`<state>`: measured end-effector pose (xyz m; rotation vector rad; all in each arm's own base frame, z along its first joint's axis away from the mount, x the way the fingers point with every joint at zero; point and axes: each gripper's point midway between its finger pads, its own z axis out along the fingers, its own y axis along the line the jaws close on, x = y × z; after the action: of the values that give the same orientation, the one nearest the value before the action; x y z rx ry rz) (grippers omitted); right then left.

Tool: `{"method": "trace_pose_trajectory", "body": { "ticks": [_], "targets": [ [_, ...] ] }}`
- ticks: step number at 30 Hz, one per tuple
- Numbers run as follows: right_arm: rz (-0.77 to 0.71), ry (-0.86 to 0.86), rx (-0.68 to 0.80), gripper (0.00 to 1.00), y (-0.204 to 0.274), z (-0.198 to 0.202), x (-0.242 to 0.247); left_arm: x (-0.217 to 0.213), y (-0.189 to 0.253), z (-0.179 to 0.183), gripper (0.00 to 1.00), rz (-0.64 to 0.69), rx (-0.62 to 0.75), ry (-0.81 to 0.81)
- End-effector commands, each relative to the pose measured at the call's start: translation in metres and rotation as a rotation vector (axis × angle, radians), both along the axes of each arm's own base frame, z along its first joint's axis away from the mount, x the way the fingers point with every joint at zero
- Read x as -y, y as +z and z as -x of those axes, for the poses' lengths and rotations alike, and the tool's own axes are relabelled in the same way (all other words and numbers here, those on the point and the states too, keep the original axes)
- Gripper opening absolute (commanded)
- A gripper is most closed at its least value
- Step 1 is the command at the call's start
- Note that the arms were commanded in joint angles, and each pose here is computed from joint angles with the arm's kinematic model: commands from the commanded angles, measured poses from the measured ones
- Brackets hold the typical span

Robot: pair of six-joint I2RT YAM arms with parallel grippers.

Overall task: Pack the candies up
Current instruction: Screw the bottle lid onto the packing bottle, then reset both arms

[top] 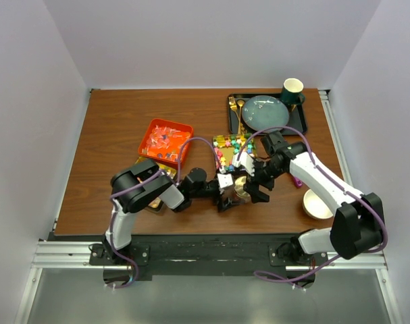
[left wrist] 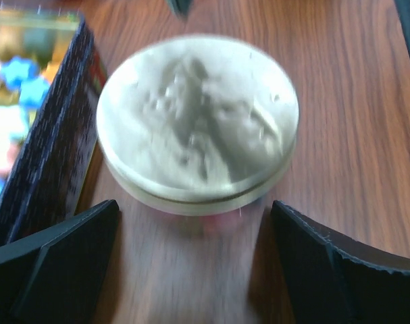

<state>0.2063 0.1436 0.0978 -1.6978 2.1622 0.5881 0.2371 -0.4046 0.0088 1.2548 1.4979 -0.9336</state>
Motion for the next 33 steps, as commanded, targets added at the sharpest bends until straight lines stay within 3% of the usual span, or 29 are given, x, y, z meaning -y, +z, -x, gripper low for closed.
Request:
{"method": "trace_pose_trajectory", "body": {
  "ticks": [1,8,17,22,28,33],
  "targets": [
    [-0.012,-0.041,0.054,0.91,0.02,-0.011,0.0,-0.083,-0.091,0.036,1.0,-0.394,-0.192,0.036],
    [-0.035,-0.074,0.089,0.92,0.03,-0.021,-0.004,-0.088,-0.069,0.046,1.0,-0.396,-0.208,0.007],
    [-0.057,-0.261,0.217,0.93,0.054,-0.066,-0.008,-0.085,0.0,0.037,1.0,-0.397,-0.159,-0.011],
    [-0.028,-0.328,0.324,0.94,0.082,-0.09,0.001,-0.087,0.033,0.053,1.0,-0.418,-0.164,-0.167],
    [0.002,-0.366,0.353,0.95,0.095,-0.084,0.012,-0.091,0.072,0.017,1.0,-0.38,-0.133,-0.102],
    [0.008,-0.433,0.344,0.98,0.093,-0.078,0.019,-0.102,0.121,-0.037,1.0,-0.346,0.026,0.015]
  ]
}}
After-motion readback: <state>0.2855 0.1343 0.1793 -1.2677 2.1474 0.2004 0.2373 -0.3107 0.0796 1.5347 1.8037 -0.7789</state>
